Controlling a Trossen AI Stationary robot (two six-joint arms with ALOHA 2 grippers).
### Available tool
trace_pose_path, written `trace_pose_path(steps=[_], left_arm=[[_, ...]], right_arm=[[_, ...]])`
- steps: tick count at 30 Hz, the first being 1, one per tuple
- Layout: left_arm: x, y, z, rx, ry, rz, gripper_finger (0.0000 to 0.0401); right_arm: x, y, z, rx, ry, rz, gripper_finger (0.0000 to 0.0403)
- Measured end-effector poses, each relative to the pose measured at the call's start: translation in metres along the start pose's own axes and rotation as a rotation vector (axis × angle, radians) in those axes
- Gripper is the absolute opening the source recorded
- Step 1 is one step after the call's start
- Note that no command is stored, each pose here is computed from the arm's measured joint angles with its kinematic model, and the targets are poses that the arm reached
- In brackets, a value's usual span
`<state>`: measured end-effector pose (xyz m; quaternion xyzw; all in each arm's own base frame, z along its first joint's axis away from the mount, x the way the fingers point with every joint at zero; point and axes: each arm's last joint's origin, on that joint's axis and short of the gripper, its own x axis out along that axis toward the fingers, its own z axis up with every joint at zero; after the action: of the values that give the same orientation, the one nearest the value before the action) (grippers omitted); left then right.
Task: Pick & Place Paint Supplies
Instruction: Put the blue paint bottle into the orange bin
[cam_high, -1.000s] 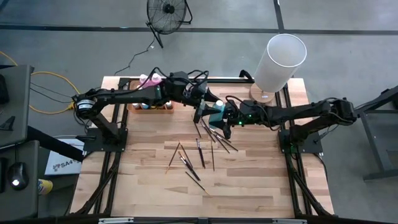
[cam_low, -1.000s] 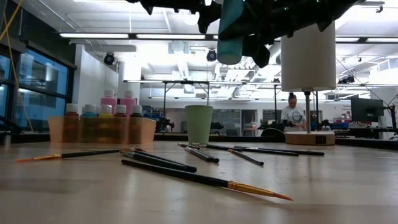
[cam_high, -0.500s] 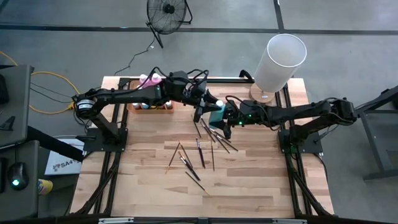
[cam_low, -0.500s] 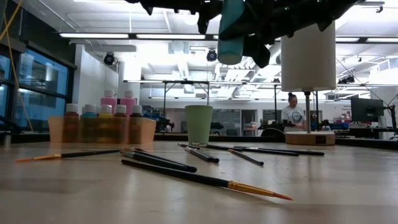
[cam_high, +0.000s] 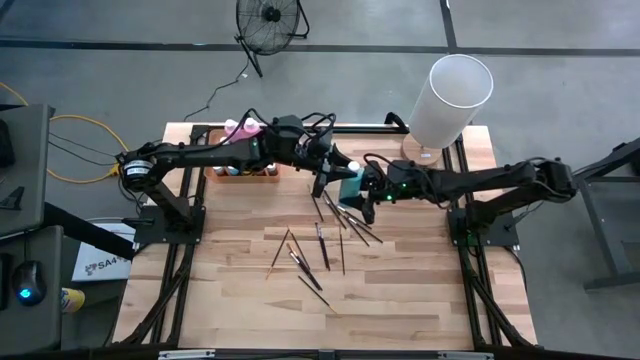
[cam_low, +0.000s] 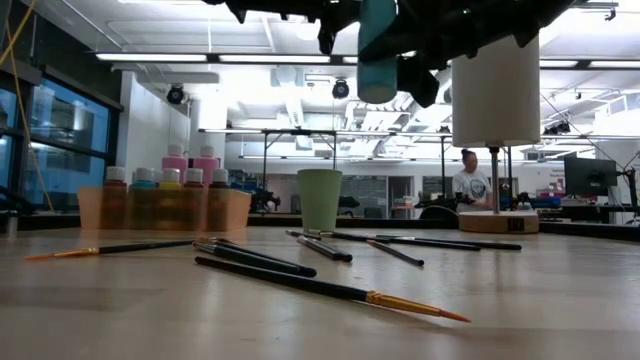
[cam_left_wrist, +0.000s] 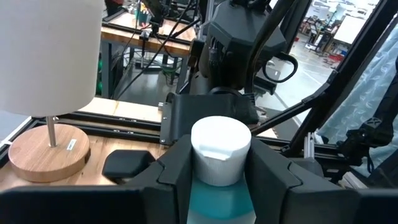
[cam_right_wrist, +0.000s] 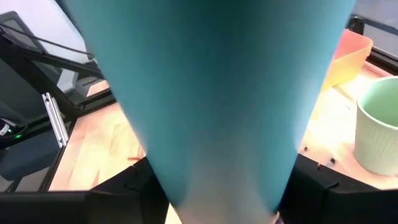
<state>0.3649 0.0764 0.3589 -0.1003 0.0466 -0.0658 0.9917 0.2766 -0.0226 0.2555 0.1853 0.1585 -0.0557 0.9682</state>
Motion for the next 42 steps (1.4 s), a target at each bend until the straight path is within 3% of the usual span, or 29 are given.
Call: trace_pose_path(steps=[10, 17, 24, 29, 36, 42], left_arm=[[0.0, 0.002, 0.0, 0.011, -0.009, 0.08, 0.0114], [-0.02, 0.005, 0.005, 0.082, 0.048, 0.441, 0.0114], [-0.065, 0.017, 0.028, 0.145, 0.043, 0.782, 0.0114], [-0.094, 0.039, 0.031, 0.123, 0.084, 0.936, 0.0114], [-0.115, 0.069, -0.012, 0.002, 0.1, 1.07, 0.0114], [-0.126, 0.071, -0.047, -0.032, 0.056, 1.213, 0.0114]], right_arm=[[-0.036, 0.003, 0.004, 0.052, 0.079, -0.01, 0.0271], [-0.065, 0.002, 0.001, 0.096, 0.151, -0.069, 0.0267], [-0.074, 0.001, 0.002, 0.089, 0.131, -0.122, 0.0266], [-0.075, 0.0, 0.002, 0.079, 0.117, -0.154, 0.0266], [-0.075, -0.001, 0.002, 0.077, 0.102, -0.192, 0.0266], [-0.075, -0.001, 0.003, 0.082, 0.092, -0.214, 0.0266]])
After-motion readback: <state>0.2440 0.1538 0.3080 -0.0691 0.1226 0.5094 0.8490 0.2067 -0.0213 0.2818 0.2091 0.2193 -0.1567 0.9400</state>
